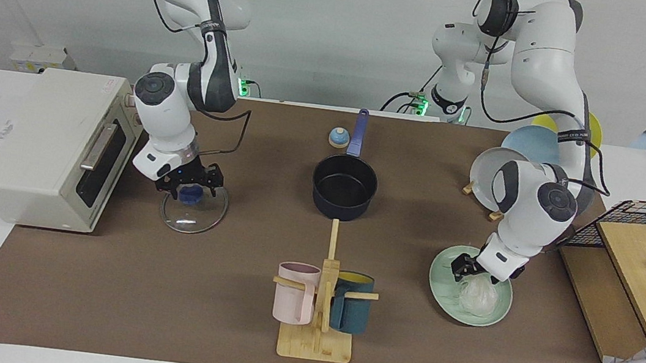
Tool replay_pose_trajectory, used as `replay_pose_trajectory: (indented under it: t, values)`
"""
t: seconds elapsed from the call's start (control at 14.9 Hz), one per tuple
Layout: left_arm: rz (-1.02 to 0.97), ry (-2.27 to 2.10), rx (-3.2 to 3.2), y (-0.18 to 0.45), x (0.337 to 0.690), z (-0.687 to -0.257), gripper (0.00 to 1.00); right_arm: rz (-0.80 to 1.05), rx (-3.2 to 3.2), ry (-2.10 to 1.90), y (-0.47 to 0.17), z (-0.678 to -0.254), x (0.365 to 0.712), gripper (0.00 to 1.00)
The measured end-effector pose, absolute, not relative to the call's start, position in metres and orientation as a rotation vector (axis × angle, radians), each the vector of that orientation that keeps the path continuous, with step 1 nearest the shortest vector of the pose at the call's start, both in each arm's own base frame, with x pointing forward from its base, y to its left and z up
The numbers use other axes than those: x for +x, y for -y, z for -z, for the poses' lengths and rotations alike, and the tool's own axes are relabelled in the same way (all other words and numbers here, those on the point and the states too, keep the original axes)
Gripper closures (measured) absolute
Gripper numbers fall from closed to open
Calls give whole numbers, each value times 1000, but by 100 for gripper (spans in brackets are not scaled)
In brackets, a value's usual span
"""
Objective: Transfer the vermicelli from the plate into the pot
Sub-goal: 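Reach the left gripper to the vermicelli while the right gripper reaches the lid, then carry the vermicelli over the pot while the right gripper lifts the lid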
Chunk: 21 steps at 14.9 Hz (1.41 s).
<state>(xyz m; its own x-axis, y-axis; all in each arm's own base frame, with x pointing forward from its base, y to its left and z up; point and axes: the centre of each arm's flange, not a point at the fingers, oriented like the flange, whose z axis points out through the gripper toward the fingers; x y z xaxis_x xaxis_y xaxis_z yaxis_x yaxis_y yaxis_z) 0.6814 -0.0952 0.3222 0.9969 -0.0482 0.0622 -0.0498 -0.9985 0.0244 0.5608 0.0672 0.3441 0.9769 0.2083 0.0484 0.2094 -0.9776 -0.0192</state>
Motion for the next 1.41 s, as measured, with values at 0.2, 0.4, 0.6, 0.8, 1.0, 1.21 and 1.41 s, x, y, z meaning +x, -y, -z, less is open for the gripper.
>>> replay_pose_trajectory:
  t: [0.2, 0.4, 0.6, 0.8, 1.0, 1.21, 1.41]
  values:
    - [-99, 77, 3113, 95, 681, -322, 22, 62, -3094, 380, -61, -338, 561, 0]
    - [-101, 79, 3113, 96, 682, -322, 59, 23, -3092, 380, -48, -321, 562, 0]
    - [-117, 60, 3098, 97, 684, -331, 72, 15, -3091, 386, -49, -317, 561, 0]
    - [-62, 16, 3056, 99, 683, -382, 72, 15, -3090, 389, -51, -317, 561, 0]
    - [31, -127, 2986, 106, 662, -474, 72, 15, -3089, 394, -52, -317, 561, 10]
    - [83, -243, 2935, 133, 620, -553, 72, 15, -3087, 416, -52, -318, 561, 29]
    - [167, -235, 2936, 183, 565, -605, 72, 13, -3086, 420, -53, -318, 561, 34]
